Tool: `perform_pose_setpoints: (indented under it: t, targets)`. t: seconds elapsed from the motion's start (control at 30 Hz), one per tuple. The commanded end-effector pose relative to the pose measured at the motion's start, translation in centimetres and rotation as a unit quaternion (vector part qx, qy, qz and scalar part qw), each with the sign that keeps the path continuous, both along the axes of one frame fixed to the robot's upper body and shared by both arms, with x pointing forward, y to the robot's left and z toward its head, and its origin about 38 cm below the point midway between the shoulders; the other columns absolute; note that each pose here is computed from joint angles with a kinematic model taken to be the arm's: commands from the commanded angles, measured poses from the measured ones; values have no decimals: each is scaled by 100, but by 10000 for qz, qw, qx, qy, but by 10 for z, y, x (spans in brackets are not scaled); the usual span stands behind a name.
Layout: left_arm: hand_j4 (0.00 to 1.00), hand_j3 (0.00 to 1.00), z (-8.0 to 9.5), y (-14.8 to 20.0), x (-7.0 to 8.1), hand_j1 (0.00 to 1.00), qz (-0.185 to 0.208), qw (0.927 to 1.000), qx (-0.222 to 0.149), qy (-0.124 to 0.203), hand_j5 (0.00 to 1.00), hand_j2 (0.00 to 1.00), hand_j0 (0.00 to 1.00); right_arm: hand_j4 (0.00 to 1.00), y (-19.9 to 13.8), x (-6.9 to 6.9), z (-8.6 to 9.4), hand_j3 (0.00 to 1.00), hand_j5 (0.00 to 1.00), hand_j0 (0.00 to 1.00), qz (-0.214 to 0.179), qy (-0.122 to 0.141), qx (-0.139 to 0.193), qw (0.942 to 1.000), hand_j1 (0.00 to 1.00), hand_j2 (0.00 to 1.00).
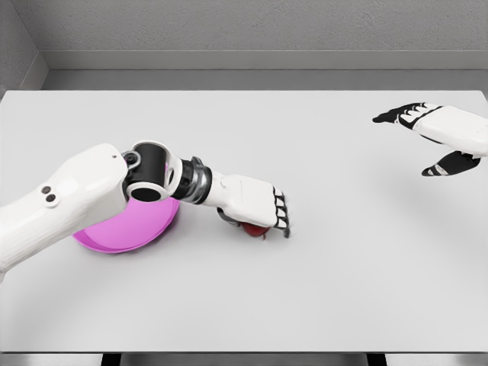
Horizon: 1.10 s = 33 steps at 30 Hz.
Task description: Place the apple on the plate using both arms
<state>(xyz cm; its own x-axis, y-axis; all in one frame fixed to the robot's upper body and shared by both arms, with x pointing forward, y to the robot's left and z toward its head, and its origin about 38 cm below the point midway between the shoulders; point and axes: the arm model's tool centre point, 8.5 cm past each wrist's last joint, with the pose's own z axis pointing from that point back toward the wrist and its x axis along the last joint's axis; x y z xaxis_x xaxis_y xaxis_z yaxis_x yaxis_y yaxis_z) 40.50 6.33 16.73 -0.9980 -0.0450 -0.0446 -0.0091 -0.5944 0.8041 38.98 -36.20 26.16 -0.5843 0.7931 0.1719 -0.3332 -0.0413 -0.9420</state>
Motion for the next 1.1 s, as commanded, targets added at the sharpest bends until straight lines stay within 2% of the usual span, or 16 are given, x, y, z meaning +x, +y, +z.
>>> perform_pose_setpoints:
  t: [0.0,0.13,0.27,0.43,0.5,0.6,0.63,0.8,0.93,1.07]
  targets:
    - [59,59,-1,1,0,59,23,10000,70,23,59,59,59,100,1,0,1,100,100,100,9,-5,11,10000,100,100]
    - [57,57,-4,2,-1,57,10,9999,151,33,57,57,57,100,0,0,1,100,100,100,6,-5,4,10000,100,100]
    - [40,40,-4,3,0,40,17,9998,184,28,40,40,40,100,0,0,2,100,100,100,3,-11,5,10000,100,100]
    - [27,27,-3,3,1,27,31,9998,175,25,27,27,27,100,0,0,2,100,100,100,3,-11,5,10000,100,100]
    - [20,20,-1,3,0,20,38,9999,114,63,20,20,20,100,0,-1,2,100,100,100,0,-12,-2,10000,100,100]
    - [12,12,4,2,-1,12,77,9994,-119,306,12,12,12,100,0,0,2,100,100,100,-1,-14,-9,10000,100,100]
    - [7,7,8,4,1,7,116,9992,-201,322,7,7,7,100,0,-1,1,100,100,100,2,-7,-11,10000,100,100]
    - [6,6,33,11,13,6,323,9970,-615,332,6,6,6,100,0,-1,2,100,100,100,0,-12,-2,10000,100,100]
    - [6,6,53,47,30,6,755,9938,-787,215,6,6,6,100,0,0,2,100,100,100,3,-19,5,10000,100,100]
    - [6,6,71,91,40,6,1186,9892,-857,65,6,6,6,100,0,0,2,100,100,100,2,-21,-2,10000,100,100]
